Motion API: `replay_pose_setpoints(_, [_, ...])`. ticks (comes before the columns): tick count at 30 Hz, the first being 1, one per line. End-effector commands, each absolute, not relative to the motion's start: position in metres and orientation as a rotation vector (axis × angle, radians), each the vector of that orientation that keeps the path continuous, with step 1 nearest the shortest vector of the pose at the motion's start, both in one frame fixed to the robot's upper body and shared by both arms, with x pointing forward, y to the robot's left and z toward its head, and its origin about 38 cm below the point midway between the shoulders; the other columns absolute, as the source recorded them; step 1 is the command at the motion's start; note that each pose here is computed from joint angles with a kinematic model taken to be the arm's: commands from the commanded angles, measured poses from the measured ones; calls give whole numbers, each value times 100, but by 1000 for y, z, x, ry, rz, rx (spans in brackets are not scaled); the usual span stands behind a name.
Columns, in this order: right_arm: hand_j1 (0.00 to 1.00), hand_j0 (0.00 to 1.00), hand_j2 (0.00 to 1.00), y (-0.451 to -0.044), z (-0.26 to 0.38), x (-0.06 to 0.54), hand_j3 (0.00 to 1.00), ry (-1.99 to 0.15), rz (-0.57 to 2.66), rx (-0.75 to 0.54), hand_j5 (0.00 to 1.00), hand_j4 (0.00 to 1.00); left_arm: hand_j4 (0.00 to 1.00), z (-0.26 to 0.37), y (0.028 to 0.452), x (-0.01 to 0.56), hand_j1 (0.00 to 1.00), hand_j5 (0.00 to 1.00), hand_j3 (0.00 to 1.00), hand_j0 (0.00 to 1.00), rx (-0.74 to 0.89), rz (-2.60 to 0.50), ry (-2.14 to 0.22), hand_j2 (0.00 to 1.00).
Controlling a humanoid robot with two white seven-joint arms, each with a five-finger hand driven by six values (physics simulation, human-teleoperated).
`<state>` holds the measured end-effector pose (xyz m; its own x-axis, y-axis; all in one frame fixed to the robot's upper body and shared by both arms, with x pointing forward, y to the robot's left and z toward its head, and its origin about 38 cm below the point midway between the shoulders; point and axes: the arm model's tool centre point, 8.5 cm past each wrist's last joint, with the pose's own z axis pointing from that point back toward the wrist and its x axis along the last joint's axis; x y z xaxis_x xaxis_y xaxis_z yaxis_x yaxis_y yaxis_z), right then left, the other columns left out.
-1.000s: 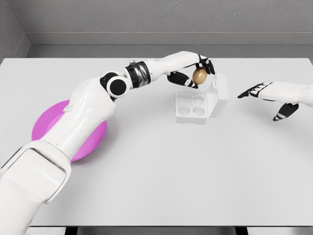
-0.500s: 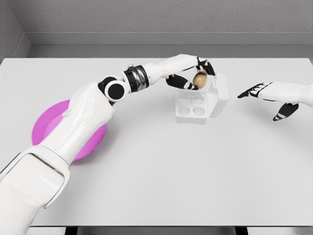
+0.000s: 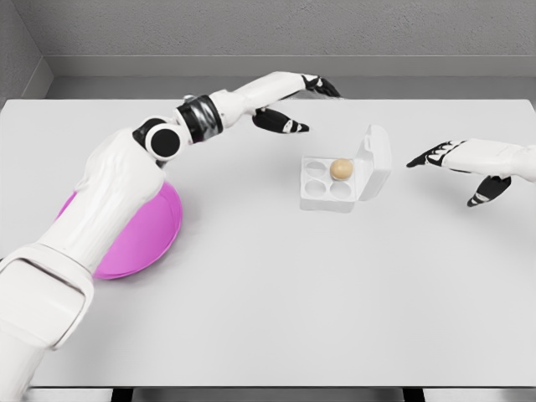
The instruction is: Pack egg into the box and close the box lid
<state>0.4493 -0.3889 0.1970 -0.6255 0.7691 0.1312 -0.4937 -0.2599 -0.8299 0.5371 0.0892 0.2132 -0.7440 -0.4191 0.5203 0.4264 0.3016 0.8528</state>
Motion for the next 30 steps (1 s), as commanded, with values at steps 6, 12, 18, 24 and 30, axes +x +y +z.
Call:
replay_pose_setpoints(6, [100, 100, 100, -386, 197, 451, 100, -1153, 1961, -379, 100, 100, 100, 298, 216, 472, 100, 100, 100, 100, -9, -1601, -2039, 100])
replay_pose_setpoints(12, [100, 100, 100, -363, 207, 448, 100, -1213, 2017, -372, 100, 100, 100, 274, 278, 452, 100, 100, 100, 100, 90, -1668, -1857, 100])
replay_pose_setpoints(18, [100, 100, 100, -341, 215, 442, 100, -1264, 2076, -359, 100, 100, 100, 257, 301, 437, 100, 100, 100, 100, 164, -1773, -1735, 100])
replay_pose_setpoints(24, [100, 100, 100, -317, 236, 436, 100, -1346, 2135, -370, 100, 100, 100, 251, 319, 430, 100, 100, 100, 100, 193, -1785, -1677, 100])
replay_pose_setpoints(30, [100, 100, 100, -289, 237, 435, 100, -1426, 2151, -333, 100, 100, 100, 252, 319, 431, 100, 100, 100, 100, 196, -1784, -1679, 100])
